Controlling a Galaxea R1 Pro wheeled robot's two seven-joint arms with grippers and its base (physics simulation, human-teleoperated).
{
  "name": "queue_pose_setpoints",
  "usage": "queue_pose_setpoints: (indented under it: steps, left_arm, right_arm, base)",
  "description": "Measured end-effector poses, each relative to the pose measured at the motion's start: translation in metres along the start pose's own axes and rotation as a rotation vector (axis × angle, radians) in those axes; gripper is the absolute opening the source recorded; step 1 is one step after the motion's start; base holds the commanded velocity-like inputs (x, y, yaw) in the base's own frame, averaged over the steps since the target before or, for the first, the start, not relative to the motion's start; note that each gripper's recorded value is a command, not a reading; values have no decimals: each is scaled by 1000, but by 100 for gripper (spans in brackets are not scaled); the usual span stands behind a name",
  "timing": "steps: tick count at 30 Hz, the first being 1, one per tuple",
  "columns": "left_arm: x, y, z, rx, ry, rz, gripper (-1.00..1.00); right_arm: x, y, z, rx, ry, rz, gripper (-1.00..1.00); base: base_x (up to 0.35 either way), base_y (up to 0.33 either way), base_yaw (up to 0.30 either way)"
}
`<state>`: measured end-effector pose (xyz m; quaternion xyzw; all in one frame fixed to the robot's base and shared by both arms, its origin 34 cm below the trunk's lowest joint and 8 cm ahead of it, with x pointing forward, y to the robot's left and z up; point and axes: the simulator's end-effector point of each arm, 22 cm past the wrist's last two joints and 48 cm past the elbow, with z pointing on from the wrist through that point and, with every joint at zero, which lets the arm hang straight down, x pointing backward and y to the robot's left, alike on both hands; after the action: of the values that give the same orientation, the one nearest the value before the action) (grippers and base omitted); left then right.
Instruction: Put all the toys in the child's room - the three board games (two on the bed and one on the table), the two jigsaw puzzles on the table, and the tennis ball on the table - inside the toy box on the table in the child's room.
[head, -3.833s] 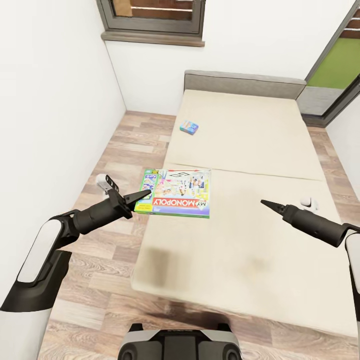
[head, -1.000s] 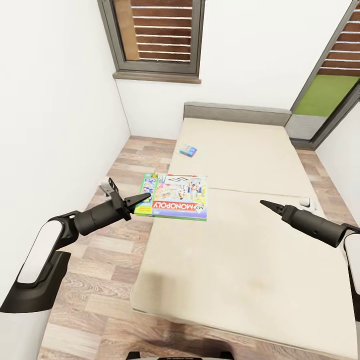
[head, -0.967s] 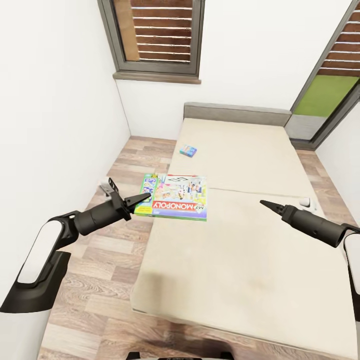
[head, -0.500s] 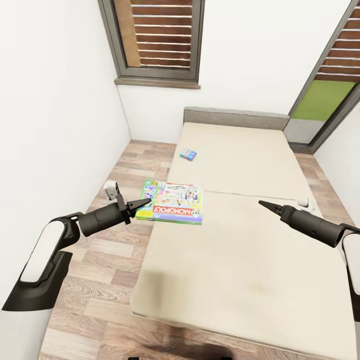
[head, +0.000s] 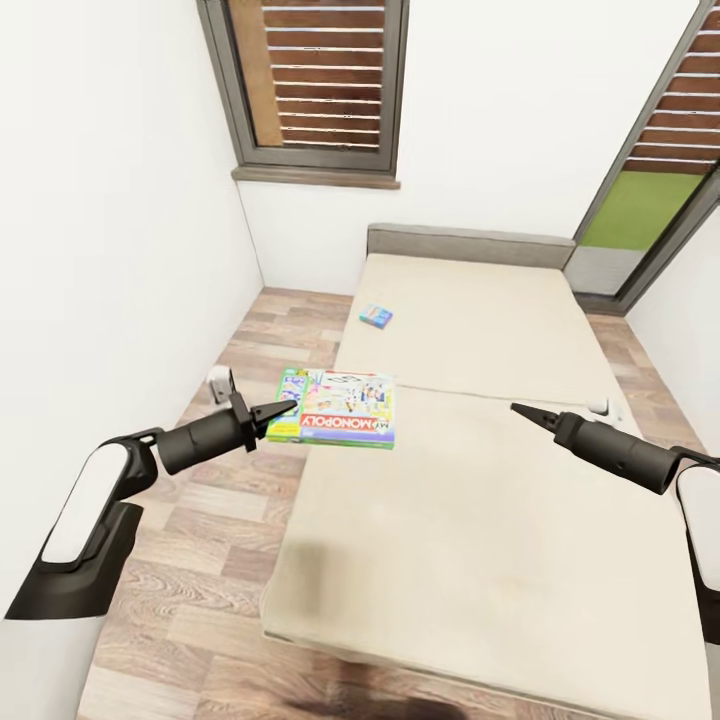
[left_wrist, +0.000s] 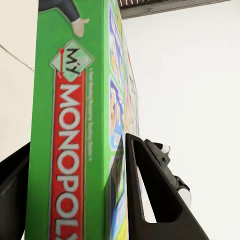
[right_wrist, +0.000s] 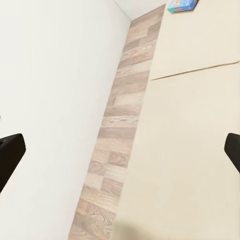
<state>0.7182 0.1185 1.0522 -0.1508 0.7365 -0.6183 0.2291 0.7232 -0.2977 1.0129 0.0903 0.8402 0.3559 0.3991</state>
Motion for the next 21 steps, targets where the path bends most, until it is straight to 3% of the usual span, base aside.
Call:
queue_pose_setpoints:
  steps: [6,21]
  left_arm:
    - [-1,6,-1,-19,-2,-10,-100]
    - [-2,-5,-2,-14,-3,3,-100]
  right_arm:
    - [-3,4,-2,-4,-6,-6,100]
    - [-11,15,-9,-15,-22,-19,100]
  base:
    - [0,0,0]
    - [0,0,0]
